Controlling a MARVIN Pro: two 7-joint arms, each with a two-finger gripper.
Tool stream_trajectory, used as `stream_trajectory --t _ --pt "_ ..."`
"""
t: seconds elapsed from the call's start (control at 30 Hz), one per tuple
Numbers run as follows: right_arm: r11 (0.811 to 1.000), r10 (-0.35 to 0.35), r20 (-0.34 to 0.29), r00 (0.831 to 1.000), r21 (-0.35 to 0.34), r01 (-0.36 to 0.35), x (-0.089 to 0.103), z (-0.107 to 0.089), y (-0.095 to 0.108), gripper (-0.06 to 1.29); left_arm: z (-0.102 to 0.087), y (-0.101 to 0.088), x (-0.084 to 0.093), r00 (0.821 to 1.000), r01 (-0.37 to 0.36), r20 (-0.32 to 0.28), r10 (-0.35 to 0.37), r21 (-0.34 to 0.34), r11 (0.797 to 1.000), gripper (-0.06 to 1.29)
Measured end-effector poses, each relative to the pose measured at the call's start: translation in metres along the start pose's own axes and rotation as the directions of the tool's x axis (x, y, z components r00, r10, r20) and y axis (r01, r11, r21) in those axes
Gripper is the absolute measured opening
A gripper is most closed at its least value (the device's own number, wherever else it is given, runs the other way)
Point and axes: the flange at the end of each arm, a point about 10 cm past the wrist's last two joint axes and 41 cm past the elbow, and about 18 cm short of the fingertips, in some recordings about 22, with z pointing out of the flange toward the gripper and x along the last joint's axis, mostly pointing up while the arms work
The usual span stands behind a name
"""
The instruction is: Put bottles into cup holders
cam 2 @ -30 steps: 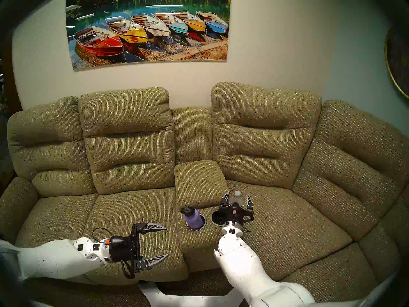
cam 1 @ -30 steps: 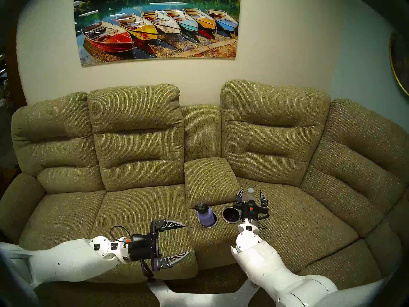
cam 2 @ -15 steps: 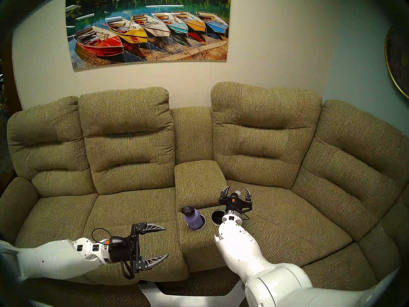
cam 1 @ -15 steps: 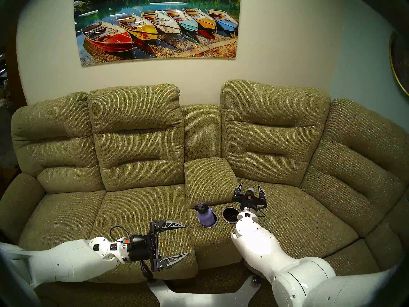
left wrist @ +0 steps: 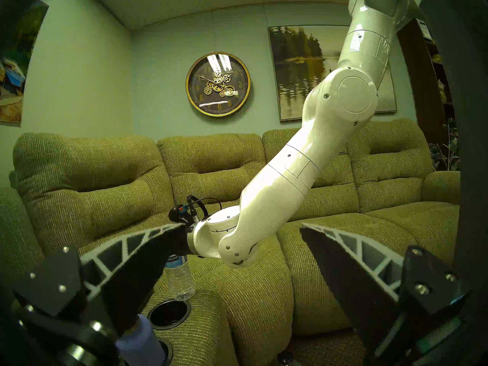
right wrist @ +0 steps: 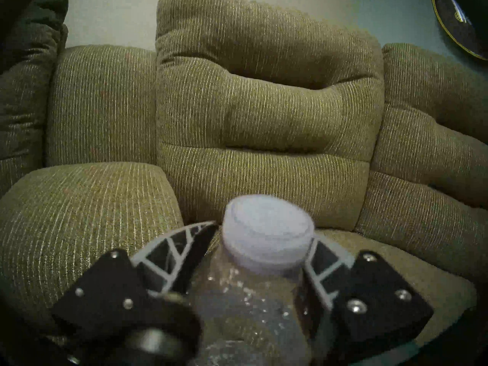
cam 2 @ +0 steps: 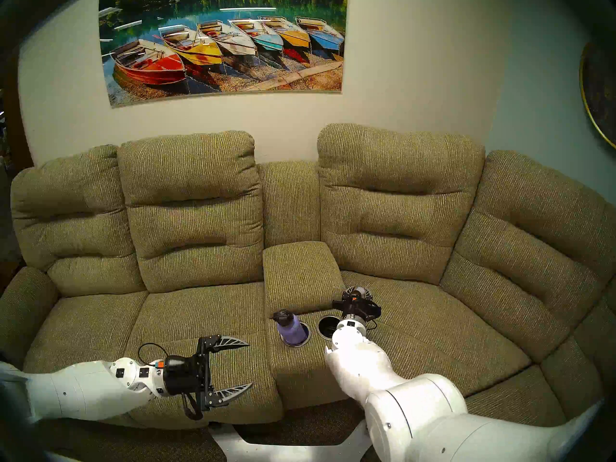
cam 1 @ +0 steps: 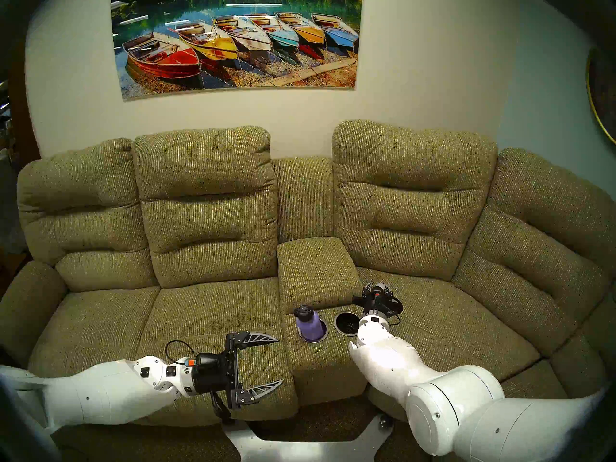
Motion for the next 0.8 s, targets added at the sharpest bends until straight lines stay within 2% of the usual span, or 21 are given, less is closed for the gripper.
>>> stream_trajectory --t 0.03,0.07,0.23,0.5,0.8 --pt "1.0 0.01 -0.004 1.0 -0.003 -0.01 0.0 0.0 0.001 0.88 0.0 0.0 0.0 1.0 0.0 0.0 0.0 0.0 1.0 1.2" --pt "1.0 0.027 -0.012 1.0 -0.009 -0.027 0.0 0.0 0.002 0.64 0.0 0.0 0.0 1.0 -0.001 0.0 0.001 -0.001 1.0 1.2" --pt "0.995 0.092 -0.047 0.995 -0.027 -0.093 0.001 -0.002 0.004 0.61 0.0 -0.001 0.0 1.0 -0.004 -0.001 0.004 -0.001 1.0 1.2" --pt "0.982 0.187 -0.113 0.976 -0.016 -0.189 0.001 -0.012 -0.002 0.6 0.001 -0.001 0.001 1.0 -0.007 -0.005 0.007 0.004 1.0 1.2" --pt "0.969 0.246 -0.111 0.963 -0.001 -0.248 -0.01 -0.028 -0.013 0.59 0.001 0.0 0.0 1.0 -0.006 -0.01 0.006 0.01 1.0 1.2"
